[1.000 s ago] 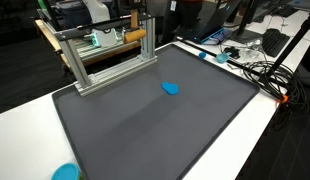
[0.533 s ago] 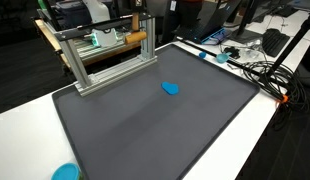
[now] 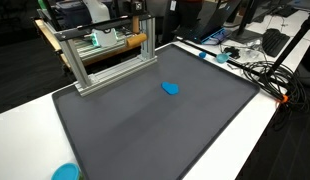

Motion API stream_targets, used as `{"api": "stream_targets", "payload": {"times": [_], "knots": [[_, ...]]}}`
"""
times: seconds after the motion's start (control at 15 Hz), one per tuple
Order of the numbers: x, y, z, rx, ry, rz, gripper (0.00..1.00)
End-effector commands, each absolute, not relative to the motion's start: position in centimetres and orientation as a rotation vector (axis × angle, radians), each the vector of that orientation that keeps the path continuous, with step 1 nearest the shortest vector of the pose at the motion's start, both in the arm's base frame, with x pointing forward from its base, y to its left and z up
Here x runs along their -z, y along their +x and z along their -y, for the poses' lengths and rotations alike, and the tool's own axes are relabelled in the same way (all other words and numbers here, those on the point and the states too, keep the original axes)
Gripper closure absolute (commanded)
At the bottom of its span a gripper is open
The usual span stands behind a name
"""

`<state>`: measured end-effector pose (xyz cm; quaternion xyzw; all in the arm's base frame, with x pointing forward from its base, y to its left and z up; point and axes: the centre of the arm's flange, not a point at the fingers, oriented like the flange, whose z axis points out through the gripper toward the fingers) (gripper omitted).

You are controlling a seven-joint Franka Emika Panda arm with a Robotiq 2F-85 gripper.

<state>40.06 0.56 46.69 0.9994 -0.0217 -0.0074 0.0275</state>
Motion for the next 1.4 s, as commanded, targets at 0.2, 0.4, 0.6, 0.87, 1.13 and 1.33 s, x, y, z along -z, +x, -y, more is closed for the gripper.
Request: {"api": "stream_targets", "payload": {"times": [0.2,0.4,0.6,0.87,1.13,1.33], "knots": [[-46.3,36.6,0.6,-0.048,3.138,-0.093,0.78],[-45.9,35.9,0.8,-0.036,3.140,-0.104,0.78],[-45.5,35.7,0.6,-0.011,3.161,-0.086,0.27],[-46.4,35.6,1.0,-0.053,3.181,-0.018,0.01],[-50.6,33.7,2.8,-0.215,3.128,0.089,0.00],[-50.1,35.1,2.7,-0.204,3.136,0.062,0.00]]}}
